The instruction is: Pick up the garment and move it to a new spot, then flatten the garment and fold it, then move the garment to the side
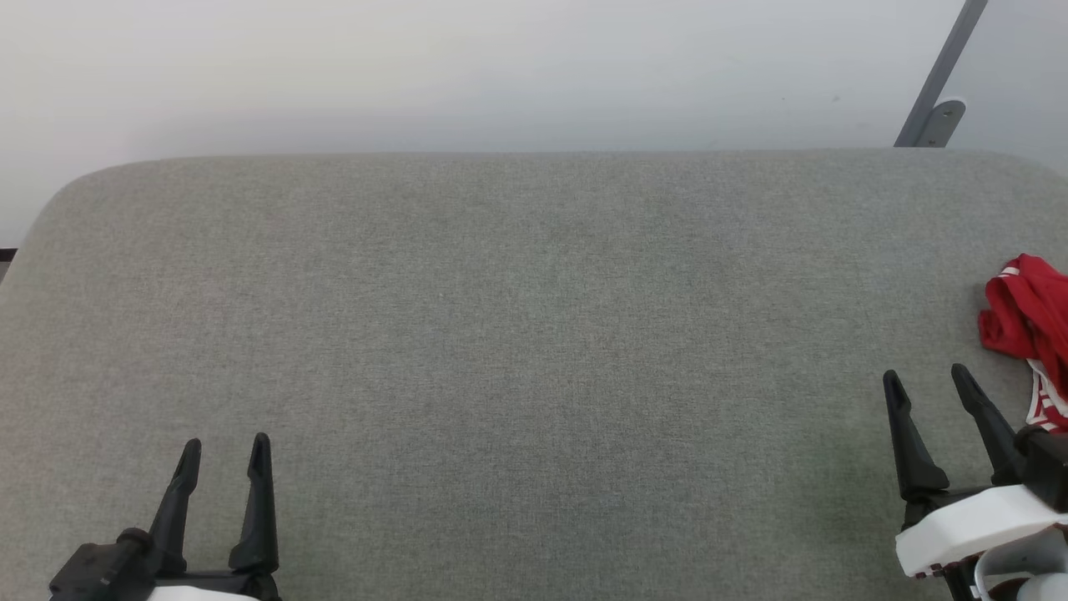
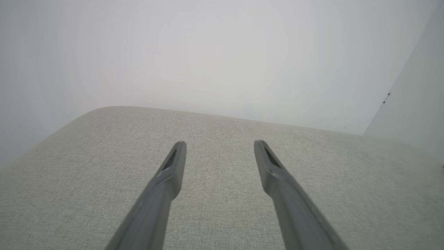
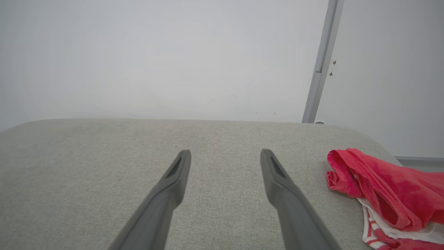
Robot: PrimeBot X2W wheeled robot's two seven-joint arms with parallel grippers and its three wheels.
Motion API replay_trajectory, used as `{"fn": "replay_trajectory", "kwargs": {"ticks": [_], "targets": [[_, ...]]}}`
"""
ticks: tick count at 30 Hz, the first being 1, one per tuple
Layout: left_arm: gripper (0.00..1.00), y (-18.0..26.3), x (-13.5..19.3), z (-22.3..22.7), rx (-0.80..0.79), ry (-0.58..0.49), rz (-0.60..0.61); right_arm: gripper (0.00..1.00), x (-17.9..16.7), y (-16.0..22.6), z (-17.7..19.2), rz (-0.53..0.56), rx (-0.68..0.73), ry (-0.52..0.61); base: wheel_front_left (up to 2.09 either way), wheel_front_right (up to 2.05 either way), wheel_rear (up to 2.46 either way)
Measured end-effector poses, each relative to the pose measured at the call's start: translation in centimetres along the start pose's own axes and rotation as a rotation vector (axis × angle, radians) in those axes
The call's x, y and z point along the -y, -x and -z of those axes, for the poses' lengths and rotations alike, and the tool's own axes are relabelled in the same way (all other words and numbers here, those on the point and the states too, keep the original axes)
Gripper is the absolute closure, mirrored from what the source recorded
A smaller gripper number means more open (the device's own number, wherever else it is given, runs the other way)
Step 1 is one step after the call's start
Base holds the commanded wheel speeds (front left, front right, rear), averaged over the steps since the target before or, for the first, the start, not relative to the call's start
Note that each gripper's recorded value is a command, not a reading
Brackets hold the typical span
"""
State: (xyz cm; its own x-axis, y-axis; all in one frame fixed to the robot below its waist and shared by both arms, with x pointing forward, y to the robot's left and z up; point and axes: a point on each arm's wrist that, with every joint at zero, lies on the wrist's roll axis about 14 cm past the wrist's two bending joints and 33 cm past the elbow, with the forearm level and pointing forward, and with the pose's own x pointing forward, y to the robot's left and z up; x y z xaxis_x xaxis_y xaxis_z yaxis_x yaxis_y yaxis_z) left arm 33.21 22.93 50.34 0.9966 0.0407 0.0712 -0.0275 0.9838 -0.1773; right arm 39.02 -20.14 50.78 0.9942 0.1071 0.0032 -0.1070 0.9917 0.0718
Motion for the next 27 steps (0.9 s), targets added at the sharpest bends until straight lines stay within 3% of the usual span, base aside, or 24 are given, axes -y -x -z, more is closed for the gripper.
{"fn": "replay_trajectory", "kwargs": {"ticks": [15,16,21,27], "targets": [[0.00,0.1,-0.3,0.1,-0.003,-0.001,-0.010,0.00,-0.6,0.3,0.1,-0.004,-0.007,-0.014,0.00,0.00,0.00],[1.00,0.1,-0.2,0.2,-0.007,-0.001,-0.010,1.00,-0.6,0.3,0.2,-0.003,-0.011,-0.016,0.00,0.00,0.00],[1.00,0.5,0.0,1.8,-0.054,0.024,-0.022,1.00,-0.7,1.0,2.3,0.010,-0.072,-0.040,0.00,0.00,0.00],[1.00,0.5,-0.2,2.3,-0.073,0.129,-0.049,1.00,-0.5,1.3,2.8,0.036,-0.086,-0.152,0.00,0.00,0.00]]}}
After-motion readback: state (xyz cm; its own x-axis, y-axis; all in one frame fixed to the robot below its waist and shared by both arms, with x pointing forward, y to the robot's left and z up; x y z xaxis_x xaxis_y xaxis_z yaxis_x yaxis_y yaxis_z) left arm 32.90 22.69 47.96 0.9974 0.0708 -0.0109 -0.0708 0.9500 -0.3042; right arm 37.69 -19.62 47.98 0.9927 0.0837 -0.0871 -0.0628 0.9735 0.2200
